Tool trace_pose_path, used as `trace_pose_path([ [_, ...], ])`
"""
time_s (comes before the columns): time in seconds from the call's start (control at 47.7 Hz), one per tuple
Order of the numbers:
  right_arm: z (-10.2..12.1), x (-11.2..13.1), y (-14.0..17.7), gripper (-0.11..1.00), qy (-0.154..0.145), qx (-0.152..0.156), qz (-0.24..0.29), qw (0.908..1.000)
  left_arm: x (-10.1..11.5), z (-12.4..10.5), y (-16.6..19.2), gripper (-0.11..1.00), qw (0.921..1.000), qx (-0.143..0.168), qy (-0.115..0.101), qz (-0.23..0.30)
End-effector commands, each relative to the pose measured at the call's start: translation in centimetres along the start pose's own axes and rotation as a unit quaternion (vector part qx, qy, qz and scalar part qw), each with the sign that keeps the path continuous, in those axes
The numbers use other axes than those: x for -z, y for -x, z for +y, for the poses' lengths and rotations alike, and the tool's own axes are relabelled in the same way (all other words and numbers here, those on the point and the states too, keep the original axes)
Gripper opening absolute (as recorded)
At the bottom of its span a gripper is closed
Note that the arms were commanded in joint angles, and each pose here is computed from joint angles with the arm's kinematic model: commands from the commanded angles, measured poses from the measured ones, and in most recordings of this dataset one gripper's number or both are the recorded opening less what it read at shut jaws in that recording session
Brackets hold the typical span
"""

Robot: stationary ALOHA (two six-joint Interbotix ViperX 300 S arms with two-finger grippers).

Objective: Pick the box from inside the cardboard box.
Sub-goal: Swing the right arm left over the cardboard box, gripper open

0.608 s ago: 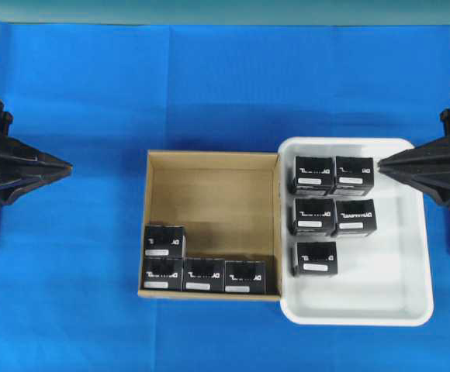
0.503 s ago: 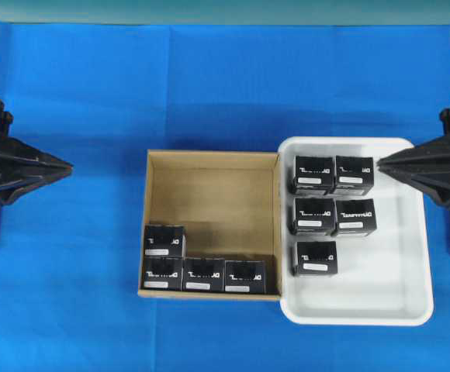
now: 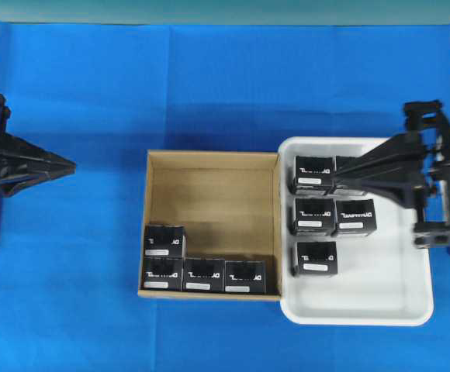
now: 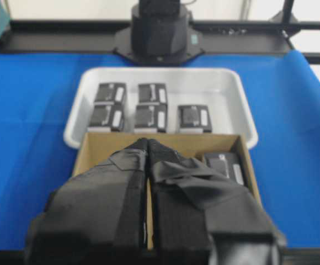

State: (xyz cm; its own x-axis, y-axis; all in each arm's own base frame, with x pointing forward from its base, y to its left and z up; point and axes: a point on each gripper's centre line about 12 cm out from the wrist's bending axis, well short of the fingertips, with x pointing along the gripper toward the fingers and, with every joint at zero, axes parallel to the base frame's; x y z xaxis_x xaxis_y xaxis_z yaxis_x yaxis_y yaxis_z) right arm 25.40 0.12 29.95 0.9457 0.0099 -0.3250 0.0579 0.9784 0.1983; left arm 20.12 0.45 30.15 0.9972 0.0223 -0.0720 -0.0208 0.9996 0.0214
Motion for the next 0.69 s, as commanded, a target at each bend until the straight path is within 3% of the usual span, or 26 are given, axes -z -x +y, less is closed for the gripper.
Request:
trace_pose_path([
  [0.0, 0.5, -0.8, -1.9, 0.07, -0.009, 0.000, 0.032, 0.9994, -0.9, 0.1, -0.1, -0.01, 1.0000, -0.002, -0.001, -0.006],
  [0.147, 0.6, -0.9, -5.6, 0.07, -0.012, 0.011, 0.096, 0.9952, -0.9, 0.1, 0.0, -0.01, 1.0000, -0.002, -0.001, -0.002],
  [0.273, 1.0, -1.2, -9.2, 0.07, -0.011, 0.019, 0.167, 0.9858, -1.1, 0.1, 0.2, -0.01, 1.0000, -0.001, 0.003, -0.005],
  [0.44, 1.2, -1.4, -13.2, 0.07, -0.009, 0.035, 0.266, 0.9632, -0.9, 0.1, 0.2, -0.01, 1.0000, -0.001, 0.005, 0.002],
  [0.671, 1.3, -1.9, -18.0, 0.07, -0.005, 0.045, 0.342, 0.9387, -1.1, 0.1, 0.3, -0.01, 0.9999, -0.001, 0.005, 0.012],
])
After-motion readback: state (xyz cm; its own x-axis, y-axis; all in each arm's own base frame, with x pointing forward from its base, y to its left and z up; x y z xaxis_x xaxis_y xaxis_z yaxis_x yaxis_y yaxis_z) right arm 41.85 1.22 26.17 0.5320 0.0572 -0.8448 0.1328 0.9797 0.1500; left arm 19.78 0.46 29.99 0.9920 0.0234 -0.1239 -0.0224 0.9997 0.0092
